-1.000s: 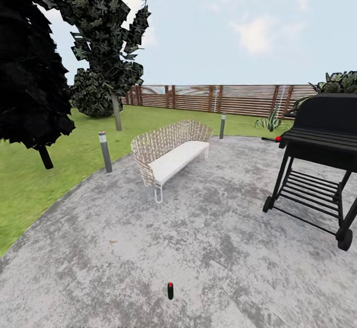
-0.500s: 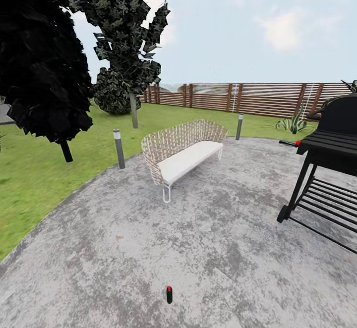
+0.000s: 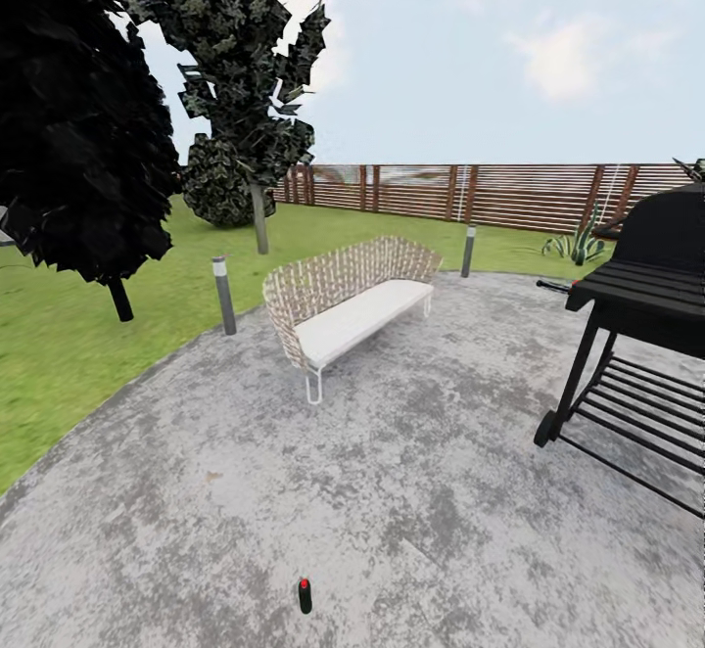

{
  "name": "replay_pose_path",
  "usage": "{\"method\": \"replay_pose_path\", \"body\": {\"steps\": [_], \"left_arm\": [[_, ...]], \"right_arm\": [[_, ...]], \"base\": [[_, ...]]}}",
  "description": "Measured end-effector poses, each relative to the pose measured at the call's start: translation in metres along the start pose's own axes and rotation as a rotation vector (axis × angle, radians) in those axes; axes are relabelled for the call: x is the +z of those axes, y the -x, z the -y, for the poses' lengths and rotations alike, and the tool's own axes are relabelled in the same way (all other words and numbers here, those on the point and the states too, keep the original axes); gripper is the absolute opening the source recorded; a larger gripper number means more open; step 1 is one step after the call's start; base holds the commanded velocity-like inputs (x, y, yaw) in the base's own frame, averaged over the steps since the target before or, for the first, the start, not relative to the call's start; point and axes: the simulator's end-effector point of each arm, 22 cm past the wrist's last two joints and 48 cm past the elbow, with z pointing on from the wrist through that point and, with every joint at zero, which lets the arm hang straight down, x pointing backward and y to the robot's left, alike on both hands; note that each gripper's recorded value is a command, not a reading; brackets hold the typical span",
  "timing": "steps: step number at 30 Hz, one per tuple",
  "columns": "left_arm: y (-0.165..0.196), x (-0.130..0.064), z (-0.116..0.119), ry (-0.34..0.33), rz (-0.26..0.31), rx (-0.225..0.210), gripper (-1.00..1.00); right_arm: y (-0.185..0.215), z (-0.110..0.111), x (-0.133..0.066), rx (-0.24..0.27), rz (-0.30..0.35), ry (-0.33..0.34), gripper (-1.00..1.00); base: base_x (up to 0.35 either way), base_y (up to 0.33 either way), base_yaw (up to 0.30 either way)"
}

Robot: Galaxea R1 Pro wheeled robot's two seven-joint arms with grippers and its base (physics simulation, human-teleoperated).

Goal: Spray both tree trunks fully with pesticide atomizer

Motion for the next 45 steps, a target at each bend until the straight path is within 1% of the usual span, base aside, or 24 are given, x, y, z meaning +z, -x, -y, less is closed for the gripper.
{"method": "replay_pose_path", "body": {"steps": [10,45], "left_arm": [[-0.003,0.0,0.0,0.001,-0.007,-0.002,1.0],[-0.016,0.001,-0.001,0.002,-0.035,0.0,1.0]], "right_arm": [[-0.003,0.004,0.0,0.002,-0.007,-0.011,1.0],[-0.015,0.004,0.0,0.001,-0.036,-0.012,1.0]], "base": [[0.103,-0.274,0.251],[0.104,-0.274,0.26]]}}
